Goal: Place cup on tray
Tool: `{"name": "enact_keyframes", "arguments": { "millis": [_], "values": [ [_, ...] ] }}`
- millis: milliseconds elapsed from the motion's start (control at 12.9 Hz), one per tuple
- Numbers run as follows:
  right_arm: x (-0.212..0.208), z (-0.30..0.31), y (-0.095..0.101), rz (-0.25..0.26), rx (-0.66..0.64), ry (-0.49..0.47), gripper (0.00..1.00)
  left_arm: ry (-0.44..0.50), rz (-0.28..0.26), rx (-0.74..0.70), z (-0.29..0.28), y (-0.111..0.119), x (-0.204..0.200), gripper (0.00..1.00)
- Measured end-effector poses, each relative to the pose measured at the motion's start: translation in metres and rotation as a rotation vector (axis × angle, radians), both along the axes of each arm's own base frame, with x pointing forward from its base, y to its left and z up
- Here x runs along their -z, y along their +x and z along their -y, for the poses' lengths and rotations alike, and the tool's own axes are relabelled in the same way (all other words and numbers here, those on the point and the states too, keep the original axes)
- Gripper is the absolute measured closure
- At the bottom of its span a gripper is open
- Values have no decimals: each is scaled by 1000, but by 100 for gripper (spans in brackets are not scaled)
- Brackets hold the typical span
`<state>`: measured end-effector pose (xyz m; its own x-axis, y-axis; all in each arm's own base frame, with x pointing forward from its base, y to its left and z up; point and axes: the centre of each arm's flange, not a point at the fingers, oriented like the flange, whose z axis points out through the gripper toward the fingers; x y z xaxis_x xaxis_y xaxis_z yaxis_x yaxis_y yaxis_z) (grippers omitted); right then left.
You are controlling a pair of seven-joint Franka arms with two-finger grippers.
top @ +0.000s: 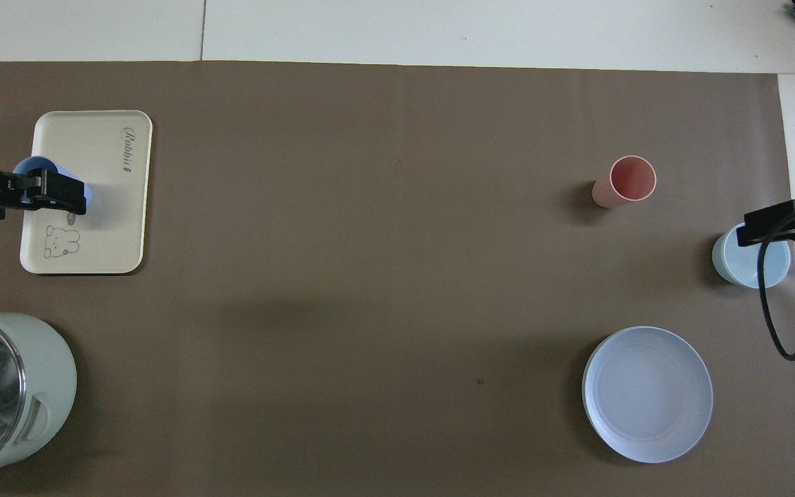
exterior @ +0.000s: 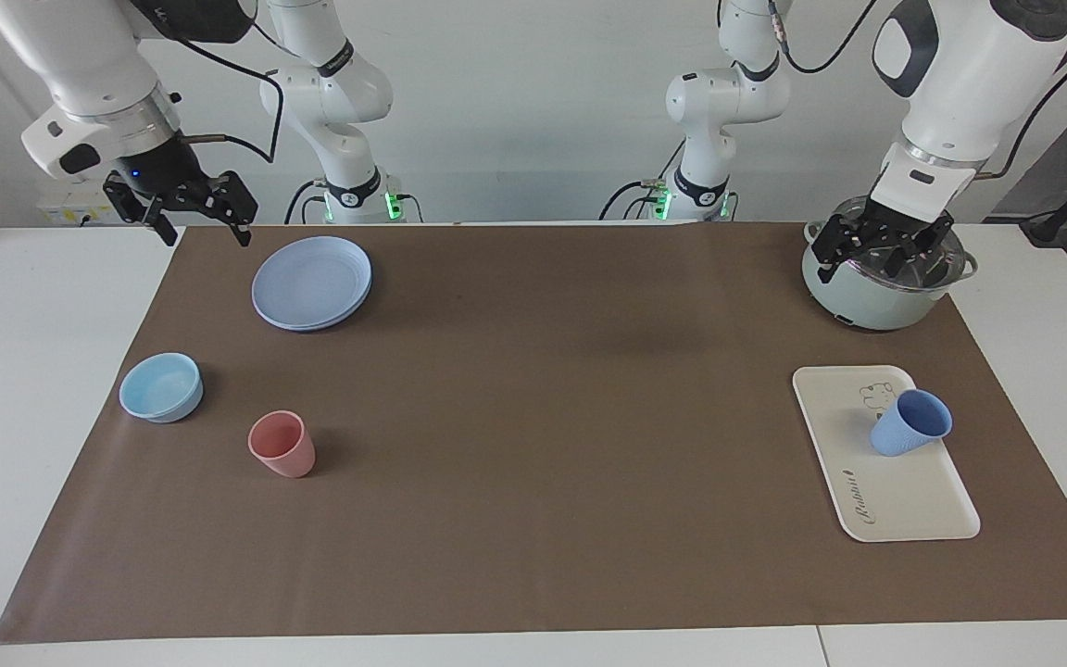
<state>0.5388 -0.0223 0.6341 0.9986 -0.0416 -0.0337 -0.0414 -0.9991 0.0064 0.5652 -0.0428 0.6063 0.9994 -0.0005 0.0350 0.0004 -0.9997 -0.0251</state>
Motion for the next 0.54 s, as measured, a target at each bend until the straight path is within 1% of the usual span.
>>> {"name": "enact_keyframes", "arguments": {
  "millis": [543],
  "values": [
    [0,2,0,0,4,-1,0,-3,4,11,6,-4,-7,0]
  ]
}}
